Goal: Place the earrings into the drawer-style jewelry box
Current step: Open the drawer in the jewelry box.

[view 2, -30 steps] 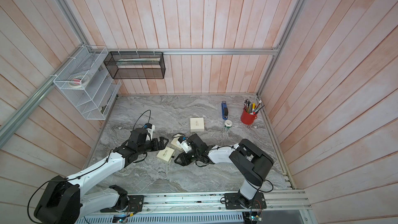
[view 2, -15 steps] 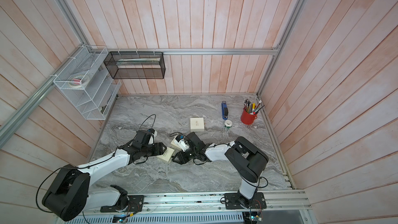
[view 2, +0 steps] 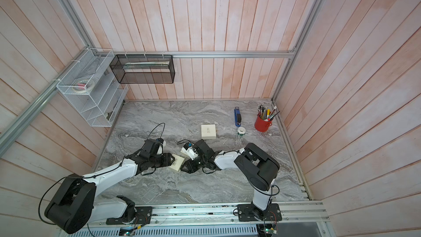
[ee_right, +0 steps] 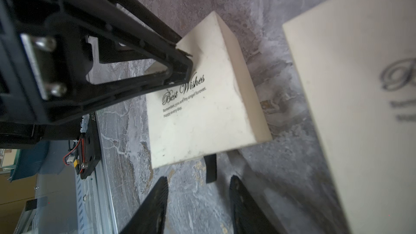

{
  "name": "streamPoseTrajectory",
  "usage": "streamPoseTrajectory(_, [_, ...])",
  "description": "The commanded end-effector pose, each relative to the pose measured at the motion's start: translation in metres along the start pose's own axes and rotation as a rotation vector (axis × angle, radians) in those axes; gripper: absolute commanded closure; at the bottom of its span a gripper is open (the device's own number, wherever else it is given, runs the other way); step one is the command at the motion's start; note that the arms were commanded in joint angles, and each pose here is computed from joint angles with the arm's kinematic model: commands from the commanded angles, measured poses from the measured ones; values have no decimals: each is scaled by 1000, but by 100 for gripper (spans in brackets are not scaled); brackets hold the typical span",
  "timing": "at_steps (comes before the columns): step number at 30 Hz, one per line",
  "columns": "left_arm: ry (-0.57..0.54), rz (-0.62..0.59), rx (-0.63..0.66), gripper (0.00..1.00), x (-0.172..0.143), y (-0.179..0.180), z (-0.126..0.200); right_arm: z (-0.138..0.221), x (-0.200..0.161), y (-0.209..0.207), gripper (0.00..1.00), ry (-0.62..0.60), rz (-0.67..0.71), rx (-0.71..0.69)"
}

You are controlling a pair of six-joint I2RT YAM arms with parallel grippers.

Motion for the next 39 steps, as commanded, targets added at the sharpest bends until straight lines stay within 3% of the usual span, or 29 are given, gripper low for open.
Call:
streamPoseTrajectory(1, [23,5,65,42,-6,12,-5,-4,1,1,57,15,8,0])
streamPoseTrajectory(15, [34,6,97,44,-7,17,-8,-11,7,-6,68,4,-3,-26])
streamPoseTrajectory(30, [-8,32,158,46,5,22,2,-26,21,3,89,-3,17,21])
streamPoseTrajectory(34, [1,49,172,46,5,27,1,-30,26,2,99,-9,16,18])
streamPoseTrajectory(39, [17,64,187,46,3,30,-1,-28,22,2,100,-12,3,3])
Point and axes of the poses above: each gripper's point midway between its finger pads, its own z axis back along the fingers, its own y axis along the line the jaws close on, x = y × z, the point moved 5 cm from there along z, back along the fingers, and after that the axes turned 12 degrees about z, right-handed, at the moved point
